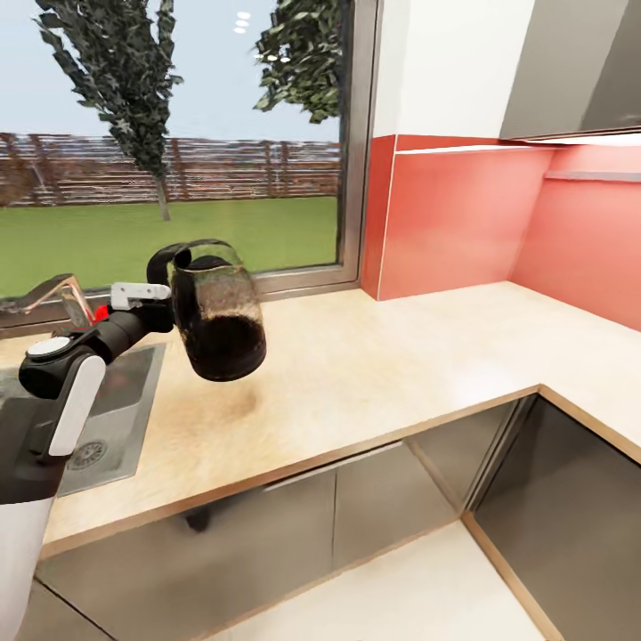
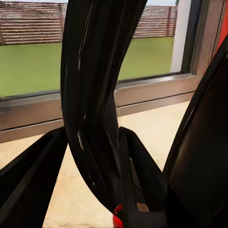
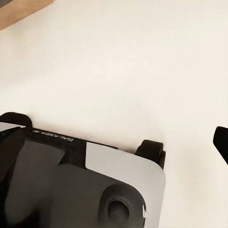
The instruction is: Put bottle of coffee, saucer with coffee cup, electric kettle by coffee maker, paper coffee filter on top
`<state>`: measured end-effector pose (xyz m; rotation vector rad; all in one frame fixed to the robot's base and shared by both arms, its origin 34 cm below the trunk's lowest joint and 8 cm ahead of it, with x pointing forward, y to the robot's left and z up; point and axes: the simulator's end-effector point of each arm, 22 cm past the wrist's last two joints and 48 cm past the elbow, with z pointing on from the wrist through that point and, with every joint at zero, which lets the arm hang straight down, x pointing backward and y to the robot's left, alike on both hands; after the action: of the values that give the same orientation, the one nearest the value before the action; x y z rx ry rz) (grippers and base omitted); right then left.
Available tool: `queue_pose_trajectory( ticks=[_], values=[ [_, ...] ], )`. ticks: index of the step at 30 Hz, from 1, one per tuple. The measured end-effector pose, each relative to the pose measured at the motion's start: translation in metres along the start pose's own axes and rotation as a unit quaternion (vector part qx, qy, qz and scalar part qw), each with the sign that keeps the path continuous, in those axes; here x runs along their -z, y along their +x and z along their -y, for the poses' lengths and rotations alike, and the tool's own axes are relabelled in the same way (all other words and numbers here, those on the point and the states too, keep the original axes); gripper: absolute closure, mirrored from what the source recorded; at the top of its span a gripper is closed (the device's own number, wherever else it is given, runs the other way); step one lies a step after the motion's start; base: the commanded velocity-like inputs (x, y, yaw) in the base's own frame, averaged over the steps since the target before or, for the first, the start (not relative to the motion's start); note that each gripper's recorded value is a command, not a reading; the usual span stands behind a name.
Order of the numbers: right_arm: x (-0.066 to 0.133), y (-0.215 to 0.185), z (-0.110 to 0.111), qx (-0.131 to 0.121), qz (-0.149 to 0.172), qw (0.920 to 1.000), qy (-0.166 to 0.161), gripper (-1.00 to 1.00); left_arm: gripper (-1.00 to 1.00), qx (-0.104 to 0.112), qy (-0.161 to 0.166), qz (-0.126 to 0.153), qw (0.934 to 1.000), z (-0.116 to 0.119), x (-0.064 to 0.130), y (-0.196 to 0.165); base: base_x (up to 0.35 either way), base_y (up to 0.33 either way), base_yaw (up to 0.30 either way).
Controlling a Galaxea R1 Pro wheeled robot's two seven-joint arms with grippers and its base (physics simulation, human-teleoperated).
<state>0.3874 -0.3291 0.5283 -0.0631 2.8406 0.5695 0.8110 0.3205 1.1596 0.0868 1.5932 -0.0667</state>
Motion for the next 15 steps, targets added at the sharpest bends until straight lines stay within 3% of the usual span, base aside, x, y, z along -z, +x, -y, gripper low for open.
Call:
queue_pose_trajectory(
  ticks=[15],
  values=[
    [0.0001,0.0,0.0003,0.0,0.0,1.0,0.001,-1.0,1.0,0.0,0.0,0.0,1.0,-0.0001,0.0002,-0.0002,-0.008,0.0,0.271]
  ],
)
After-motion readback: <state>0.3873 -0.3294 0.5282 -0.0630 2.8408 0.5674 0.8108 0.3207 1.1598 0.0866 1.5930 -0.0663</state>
